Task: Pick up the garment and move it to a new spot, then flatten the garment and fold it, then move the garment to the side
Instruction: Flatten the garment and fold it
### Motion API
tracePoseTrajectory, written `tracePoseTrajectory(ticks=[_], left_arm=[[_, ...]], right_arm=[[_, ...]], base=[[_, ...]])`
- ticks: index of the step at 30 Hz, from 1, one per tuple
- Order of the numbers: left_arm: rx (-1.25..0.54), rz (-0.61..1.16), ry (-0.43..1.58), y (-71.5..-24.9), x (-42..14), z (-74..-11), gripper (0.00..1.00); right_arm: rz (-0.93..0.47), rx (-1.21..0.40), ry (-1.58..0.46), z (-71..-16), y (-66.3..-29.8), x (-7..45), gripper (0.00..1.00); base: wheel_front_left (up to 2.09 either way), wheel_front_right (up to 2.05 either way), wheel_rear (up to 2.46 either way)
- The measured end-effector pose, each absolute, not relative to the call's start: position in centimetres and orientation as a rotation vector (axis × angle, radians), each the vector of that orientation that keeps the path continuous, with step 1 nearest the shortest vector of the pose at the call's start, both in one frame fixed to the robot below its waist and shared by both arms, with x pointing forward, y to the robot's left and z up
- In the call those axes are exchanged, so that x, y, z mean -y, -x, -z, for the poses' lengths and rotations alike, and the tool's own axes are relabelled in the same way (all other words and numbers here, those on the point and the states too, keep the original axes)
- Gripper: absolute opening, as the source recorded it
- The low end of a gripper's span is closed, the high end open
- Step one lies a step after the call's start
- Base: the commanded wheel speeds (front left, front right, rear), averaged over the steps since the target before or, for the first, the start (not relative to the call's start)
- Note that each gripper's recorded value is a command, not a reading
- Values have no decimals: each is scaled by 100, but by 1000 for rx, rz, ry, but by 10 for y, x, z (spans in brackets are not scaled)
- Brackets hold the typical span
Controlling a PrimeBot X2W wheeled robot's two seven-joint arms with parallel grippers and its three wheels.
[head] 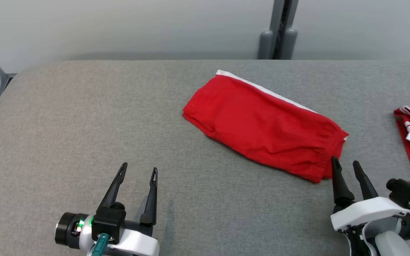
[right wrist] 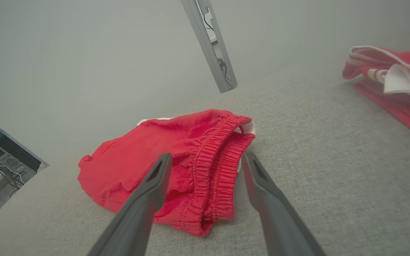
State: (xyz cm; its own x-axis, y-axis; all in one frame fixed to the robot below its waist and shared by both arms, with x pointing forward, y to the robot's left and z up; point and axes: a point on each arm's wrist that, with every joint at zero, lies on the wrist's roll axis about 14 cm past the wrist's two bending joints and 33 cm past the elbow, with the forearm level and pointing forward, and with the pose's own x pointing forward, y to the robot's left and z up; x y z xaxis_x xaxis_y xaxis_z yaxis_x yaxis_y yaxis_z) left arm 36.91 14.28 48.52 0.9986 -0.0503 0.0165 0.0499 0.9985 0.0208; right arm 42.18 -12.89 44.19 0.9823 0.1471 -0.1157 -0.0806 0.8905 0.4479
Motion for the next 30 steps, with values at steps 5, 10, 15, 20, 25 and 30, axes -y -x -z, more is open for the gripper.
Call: tracePoseTrajectory(ticks=[5, 10, 15, 20, 25, 30], left_arm=[[5, 27, -26, -370, -150, -482, 100], [-16, 13, -29, -366, -154, -476, 100], [-22, 9, -31, -366, -155, -474, 100], [-23, -3, -32, -366, -156, -474, 100], [-29, -9, -30, -365, -157, -473, 100], [-30, -9, -30, -365, -157, -472, 100]], right_arm=[[-102, -245, -538, -416, -434, 123, 100], [-107, -343, -578, -393, -440, 112, 100], [-118, -395, -610, -383, -445, 102, 100], [-121, -438, -629, -375, -451, 98, 100], [-131, -438, -663, -379, -459, 90, 100], [-139, -415, -693, -386, -463, 86, 0]], base=[[0, 0, 0], [0, 0, 0], [0, 0, 0], [0, 0, 0], [0, 0, 0], [0, 0, 0]])
